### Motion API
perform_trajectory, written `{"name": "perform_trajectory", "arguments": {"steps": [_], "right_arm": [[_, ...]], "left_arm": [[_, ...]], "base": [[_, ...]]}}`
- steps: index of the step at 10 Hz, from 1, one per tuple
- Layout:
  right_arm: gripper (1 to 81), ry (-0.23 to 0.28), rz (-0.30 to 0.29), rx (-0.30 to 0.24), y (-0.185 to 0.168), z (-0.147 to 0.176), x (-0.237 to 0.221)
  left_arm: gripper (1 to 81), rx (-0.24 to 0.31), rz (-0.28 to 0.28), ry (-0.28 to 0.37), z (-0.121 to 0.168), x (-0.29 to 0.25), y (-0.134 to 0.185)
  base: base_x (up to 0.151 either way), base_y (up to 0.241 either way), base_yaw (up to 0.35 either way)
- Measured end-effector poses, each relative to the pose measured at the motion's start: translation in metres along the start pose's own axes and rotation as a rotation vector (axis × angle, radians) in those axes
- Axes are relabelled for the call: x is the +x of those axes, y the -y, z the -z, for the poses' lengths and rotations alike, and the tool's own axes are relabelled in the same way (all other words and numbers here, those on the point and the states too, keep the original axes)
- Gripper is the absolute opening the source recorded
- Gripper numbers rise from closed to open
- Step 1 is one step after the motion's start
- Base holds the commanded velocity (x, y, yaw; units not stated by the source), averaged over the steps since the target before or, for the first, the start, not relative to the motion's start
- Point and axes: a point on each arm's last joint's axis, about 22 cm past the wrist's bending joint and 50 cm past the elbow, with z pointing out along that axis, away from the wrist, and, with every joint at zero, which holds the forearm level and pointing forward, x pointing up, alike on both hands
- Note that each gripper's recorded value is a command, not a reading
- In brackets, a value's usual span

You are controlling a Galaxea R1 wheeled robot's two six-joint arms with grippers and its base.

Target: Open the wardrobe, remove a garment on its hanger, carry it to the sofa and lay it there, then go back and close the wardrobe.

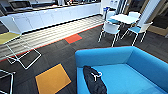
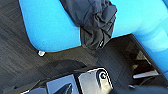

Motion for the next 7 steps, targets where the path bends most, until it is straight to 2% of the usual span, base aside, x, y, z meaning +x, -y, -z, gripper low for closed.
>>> {"name": "perform_trajectory", "arguments": {"steps": [2, 5, 7], "right_arm": [[81.1, 0.000, 0.000, 0.000, 0.000, 0.000, 0.000], [81.1, -0.001, 0.000, 0.001, 0.000, 0.000, 0.000], [81.1, -0.003, 0.001, 0.001, 0.001, 0.000, 0.003]], "left_arm": [[81.1, -0.036, -0.003, 0.015, -0.001, -0.026, -0.004], [81.1, -0.033, -0.026, 0.034, -0.001, -0.049, 0.001], [81.1, -0.040, -0.026, 0.042, -0.002, -0.058, -0.002]], "base": [[0.000, 0.000, 0.000], [0.000, 0.000, 0.000], [-0.076, 0.000, 0.000]]}}
